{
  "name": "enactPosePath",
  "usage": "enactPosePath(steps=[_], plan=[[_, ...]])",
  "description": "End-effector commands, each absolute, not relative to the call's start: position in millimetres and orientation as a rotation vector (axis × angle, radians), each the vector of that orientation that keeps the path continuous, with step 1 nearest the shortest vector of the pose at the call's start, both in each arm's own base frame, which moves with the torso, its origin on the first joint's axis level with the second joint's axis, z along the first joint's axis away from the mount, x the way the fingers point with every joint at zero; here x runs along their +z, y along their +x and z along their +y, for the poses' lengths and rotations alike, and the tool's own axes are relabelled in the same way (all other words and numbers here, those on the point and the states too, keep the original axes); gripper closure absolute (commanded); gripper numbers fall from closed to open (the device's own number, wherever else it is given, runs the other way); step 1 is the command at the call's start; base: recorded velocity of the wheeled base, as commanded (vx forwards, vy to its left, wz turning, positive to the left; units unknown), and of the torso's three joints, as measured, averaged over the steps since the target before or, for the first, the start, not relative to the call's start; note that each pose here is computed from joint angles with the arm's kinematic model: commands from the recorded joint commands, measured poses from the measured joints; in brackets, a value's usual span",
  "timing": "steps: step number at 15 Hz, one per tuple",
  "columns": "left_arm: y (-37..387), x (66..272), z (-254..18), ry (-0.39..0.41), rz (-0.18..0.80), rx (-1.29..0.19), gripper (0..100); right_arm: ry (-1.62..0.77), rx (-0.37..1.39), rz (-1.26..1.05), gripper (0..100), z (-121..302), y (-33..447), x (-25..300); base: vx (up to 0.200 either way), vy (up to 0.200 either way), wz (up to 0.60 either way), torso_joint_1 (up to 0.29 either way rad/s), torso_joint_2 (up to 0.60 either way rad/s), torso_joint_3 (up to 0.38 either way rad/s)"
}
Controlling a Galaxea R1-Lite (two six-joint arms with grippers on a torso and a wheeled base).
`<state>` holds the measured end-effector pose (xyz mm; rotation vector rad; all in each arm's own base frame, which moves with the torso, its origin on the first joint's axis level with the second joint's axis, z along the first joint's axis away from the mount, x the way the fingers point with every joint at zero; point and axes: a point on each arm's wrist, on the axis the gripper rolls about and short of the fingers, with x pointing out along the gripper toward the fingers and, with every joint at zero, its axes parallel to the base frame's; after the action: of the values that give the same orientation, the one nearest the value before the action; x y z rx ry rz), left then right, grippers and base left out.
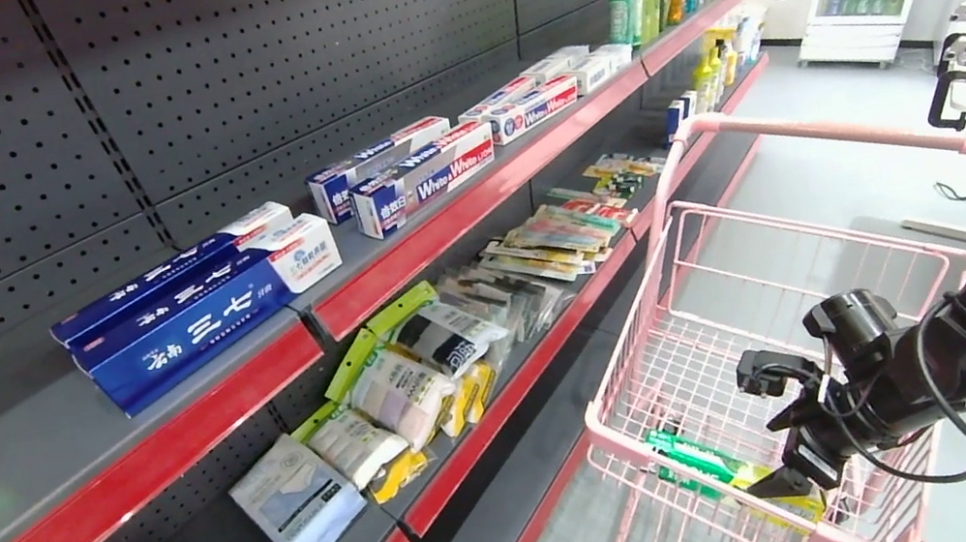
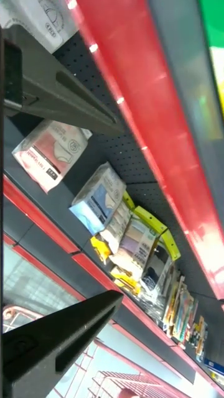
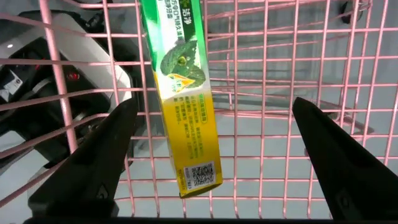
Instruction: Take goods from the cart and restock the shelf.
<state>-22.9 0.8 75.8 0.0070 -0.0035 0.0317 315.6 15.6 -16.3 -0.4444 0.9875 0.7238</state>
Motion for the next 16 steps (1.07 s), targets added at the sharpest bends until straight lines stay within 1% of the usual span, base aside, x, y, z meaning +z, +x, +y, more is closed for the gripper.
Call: enactPosePath(steps=[1, 3, 5, 16], plan=[[-22.8, 75.6, 0.8, 0.006, -0.001, 0.032, 0, -0.44, 0.719, 0.989, 0, 13.9, 316.4, -16.9, 0.0, 0.0, 0.0, -0.154, 0.34, 0.198], [-22.8, 75.6, 0.8, 0.006, -0.001, 0.032, 0, -0.44, 0.714, 0.986, 0, 12.5, 317.6, -16.8, 0.0, 0.0, 0.0, -0.144, 0.36, 0.207], [-22.8, 75.6, 0.8, 0.008, -0.001, 0.032, 0, -0.433, 0.712, 0.998, 0, 11.0, 316.7, -19.6, 0.0, 0.0, 0.0, -0.049, 0.13, 0.078], [-22.8, 75.6, 0.8, 0.006, -0.001, 0.032, 0, -0.436, 0.735, 1.013, 0, 17.8, 318.2, -32.5, 0.0, 0.0, 0.0, -0.002, 0.0, 0.002]])
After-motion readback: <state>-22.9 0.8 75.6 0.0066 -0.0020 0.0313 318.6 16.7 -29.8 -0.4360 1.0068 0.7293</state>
